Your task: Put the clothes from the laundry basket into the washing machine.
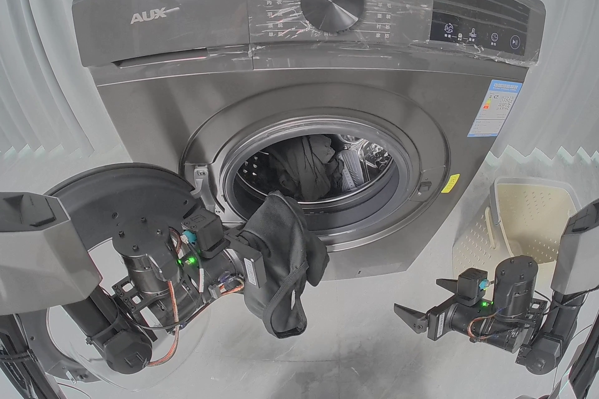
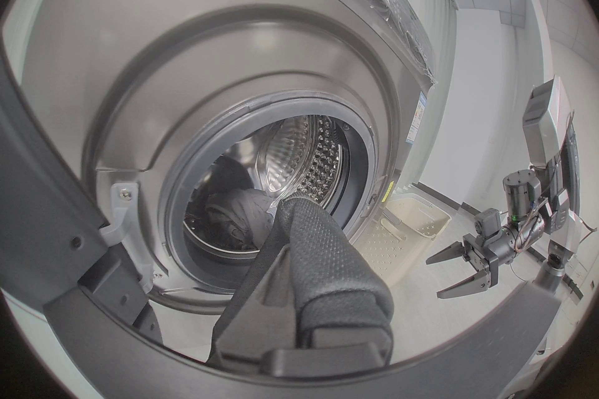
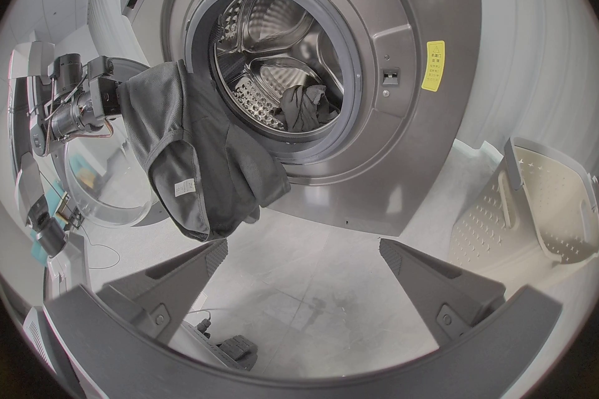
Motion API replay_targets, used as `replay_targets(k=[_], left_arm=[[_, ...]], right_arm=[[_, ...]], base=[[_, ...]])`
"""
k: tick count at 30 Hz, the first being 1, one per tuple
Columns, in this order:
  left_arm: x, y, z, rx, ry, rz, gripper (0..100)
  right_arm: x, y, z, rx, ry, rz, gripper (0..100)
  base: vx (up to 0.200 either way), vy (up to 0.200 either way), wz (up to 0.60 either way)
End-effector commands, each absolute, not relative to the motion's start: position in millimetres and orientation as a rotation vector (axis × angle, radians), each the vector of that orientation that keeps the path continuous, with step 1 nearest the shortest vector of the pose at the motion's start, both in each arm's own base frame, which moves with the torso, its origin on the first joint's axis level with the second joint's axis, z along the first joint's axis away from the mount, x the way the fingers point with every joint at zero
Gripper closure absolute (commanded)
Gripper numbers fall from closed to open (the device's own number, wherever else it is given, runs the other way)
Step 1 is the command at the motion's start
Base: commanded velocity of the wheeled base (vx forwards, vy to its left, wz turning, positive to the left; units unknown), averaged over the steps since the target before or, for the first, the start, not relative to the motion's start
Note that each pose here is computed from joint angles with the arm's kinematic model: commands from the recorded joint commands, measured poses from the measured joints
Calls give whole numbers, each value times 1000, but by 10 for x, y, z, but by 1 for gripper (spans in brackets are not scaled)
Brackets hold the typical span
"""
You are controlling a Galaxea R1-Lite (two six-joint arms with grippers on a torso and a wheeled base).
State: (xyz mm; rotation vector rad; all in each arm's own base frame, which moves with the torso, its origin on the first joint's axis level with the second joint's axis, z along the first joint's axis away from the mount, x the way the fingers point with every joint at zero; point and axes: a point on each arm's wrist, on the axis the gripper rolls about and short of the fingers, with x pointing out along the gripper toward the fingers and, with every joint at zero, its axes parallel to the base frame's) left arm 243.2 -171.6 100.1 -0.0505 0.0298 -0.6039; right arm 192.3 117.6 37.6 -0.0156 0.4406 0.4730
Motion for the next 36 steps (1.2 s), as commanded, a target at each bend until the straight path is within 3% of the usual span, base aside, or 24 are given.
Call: replay_targets(k=[1, 11, 16, 21, 26, 36], left_arm=[[2416, -1743, 983, -49, 37, -613, 100], [2362, -1868, 992, -67, 34, -656, 100], [2619, -2055, 701, -17, 65, -658, 100], [2953, -2280, 621, -56, 5, -672, 100], [3173, -2540, 552, -169, -5, -683, 100], [3482, -2680, 480, -141, 86, -612, 100]], right_arm=[[1914, 1187, 376, -17, 441, 479, 0], [1843, 1235, 463, -14, 409, 516, 0], [1795, 1283, 465, -18, 411, 542, 0], [1735, 1285, 453, -26, 427, 558, 0], [1724, 1278, 488, -22, 413, 563, 0], [1701, 1276, 485, -25, 419, 568, 0]], base=[[0, 0, 0], [0, 0, 0], [0, 0, 0], [0, 0, 0], [0, 0, 0], [0, 0, 0]])
